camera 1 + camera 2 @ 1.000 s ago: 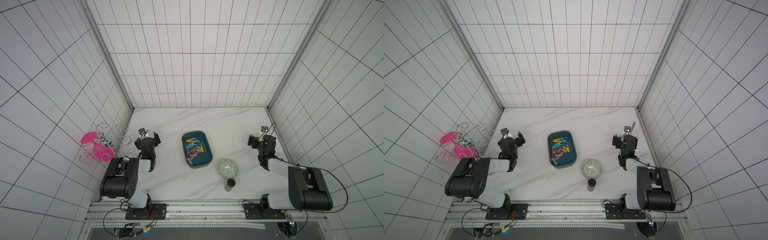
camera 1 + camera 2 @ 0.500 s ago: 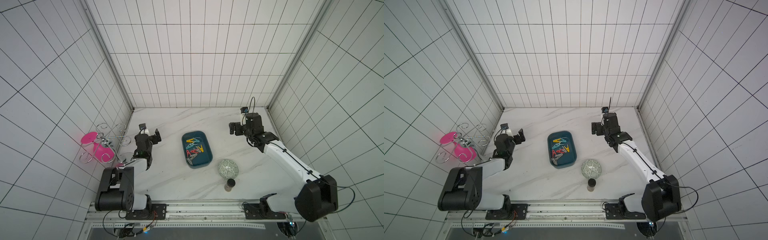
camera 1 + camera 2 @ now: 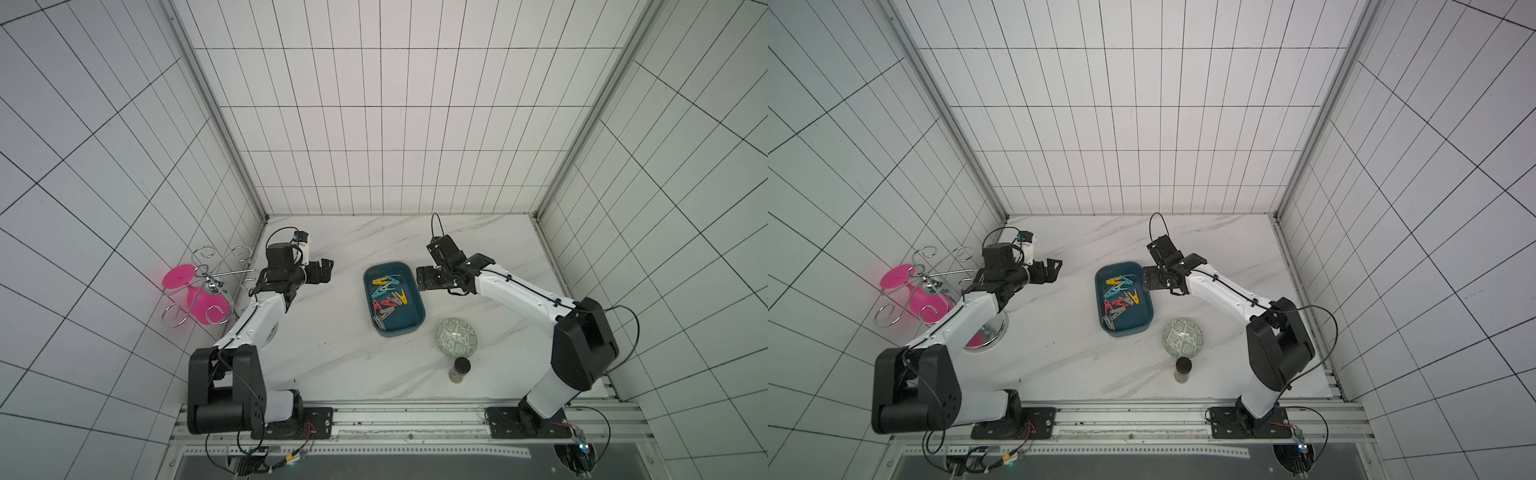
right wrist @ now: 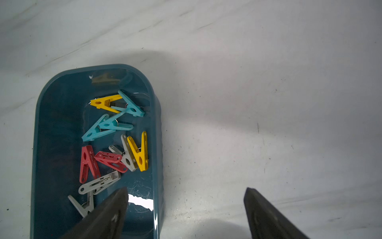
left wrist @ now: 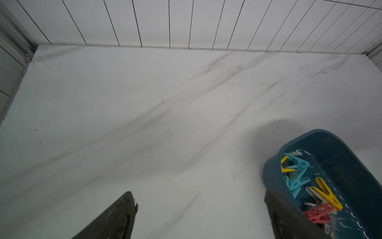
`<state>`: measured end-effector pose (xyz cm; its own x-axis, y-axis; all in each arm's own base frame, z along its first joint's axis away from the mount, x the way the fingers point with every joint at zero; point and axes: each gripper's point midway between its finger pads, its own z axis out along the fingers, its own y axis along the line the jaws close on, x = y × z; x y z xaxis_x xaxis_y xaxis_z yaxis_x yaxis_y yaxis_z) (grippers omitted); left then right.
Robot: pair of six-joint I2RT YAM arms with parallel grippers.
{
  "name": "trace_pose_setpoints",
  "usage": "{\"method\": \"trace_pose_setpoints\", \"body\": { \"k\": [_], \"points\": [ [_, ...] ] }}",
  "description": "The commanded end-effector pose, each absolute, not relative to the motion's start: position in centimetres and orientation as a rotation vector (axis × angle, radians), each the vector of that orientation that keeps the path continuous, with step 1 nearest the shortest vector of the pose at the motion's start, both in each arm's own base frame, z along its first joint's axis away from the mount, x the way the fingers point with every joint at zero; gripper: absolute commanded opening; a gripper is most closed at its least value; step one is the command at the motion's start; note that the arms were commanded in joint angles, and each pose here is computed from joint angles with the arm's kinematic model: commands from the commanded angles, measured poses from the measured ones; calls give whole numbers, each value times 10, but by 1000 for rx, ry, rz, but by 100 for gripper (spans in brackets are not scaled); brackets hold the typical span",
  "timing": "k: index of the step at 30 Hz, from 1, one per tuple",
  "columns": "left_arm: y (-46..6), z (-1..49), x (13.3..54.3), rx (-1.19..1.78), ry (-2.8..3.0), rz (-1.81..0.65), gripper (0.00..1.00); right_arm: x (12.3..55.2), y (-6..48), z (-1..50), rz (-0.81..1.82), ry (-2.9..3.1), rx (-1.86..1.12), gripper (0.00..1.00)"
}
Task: Take the clothespins out of the storage box
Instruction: Move the storage box to the center of the board.
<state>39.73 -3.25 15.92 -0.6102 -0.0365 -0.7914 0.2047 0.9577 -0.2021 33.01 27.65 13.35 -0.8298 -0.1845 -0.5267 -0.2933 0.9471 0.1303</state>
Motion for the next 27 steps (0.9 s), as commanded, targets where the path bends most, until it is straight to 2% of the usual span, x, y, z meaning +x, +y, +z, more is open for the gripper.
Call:
{"method": "trace_pose_setpoints", "body": {
  "k": [1, 6, 12, 22, 27],
  "points": [
    [-45, 158, 379, 160, 2263, -431, 98, 325, 294, 136, 272, 2587, -306, 84],
    [-44, 152, 376, 155, 2277, -426, 98, 322, 305, 115, 223, 2619, -287, 68],
    [-50, 152, 369, 206, 2286, -456, 98, 318, 314, 90, 191, 2656, -271, 52],
    [-66, 155, 350, 330, 2275, -524, 98, 310, 312, 82, 155, 2645, -248, 15],
    [-70, 159, 346, 359, 2266, -522, 98, 300, 312, 86, 163, 2634, -247, 8]
  ]
}}
